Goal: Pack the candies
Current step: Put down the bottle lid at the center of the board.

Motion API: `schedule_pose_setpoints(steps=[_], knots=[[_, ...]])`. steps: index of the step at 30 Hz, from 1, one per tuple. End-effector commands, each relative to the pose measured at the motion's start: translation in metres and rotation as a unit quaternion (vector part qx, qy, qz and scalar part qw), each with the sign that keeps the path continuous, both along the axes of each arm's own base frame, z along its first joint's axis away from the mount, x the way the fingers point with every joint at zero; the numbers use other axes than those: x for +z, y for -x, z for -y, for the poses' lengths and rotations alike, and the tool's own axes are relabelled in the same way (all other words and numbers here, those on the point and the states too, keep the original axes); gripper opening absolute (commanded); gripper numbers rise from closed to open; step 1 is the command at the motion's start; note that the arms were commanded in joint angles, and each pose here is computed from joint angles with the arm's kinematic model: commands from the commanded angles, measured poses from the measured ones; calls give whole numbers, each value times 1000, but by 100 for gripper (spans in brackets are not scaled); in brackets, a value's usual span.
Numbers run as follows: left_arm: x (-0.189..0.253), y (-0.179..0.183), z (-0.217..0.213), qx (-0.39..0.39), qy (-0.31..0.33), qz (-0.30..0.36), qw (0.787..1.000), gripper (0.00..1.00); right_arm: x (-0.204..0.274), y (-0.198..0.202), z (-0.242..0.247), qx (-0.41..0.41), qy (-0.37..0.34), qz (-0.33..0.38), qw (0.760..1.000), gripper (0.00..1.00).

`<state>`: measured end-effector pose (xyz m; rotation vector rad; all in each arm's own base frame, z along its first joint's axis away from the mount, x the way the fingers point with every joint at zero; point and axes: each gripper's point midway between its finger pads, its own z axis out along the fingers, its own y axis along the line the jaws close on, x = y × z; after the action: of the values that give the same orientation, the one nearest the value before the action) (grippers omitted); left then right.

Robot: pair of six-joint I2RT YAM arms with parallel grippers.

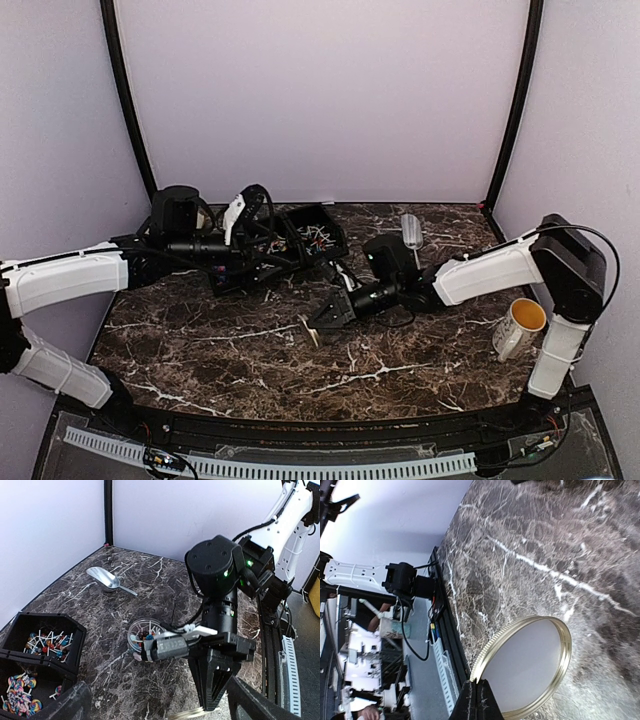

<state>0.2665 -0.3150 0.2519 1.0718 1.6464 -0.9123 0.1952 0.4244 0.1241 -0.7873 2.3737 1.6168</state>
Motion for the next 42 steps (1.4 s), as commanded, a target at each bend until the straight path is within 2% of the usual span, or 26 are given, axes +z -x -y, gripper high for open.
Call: schedule_pose_setpoints(steps=[1, 9, 14, 18, 23, 42], knots=[[12, -2, -13, 51, 13, -6, 999, 96, 32, 1, -22, 44, -84, -34, 995, 3], [18, 2, -19, 64, 20, -4, 998, 96, 38, 5, -36, 75, -143, -117, 980, 3], [19, 1, -19, 66, 18, -6, 998, 96, 30, 3, -41, 79, -153, -149, 974, 3], [16, 0, -18, 67, 14, -10, 998, 96, 16, 0, -44, 71, -136, -166, 974, 3], [12, -5, -19, 78, 7, -15, 997, 96, -7, -6, -47, 53, -83, -155, 983, 3], [6, -6, -20, 86, -1, -22, 996, 96, -41, -11, -43, 30, -30, -171, 984, 7]])
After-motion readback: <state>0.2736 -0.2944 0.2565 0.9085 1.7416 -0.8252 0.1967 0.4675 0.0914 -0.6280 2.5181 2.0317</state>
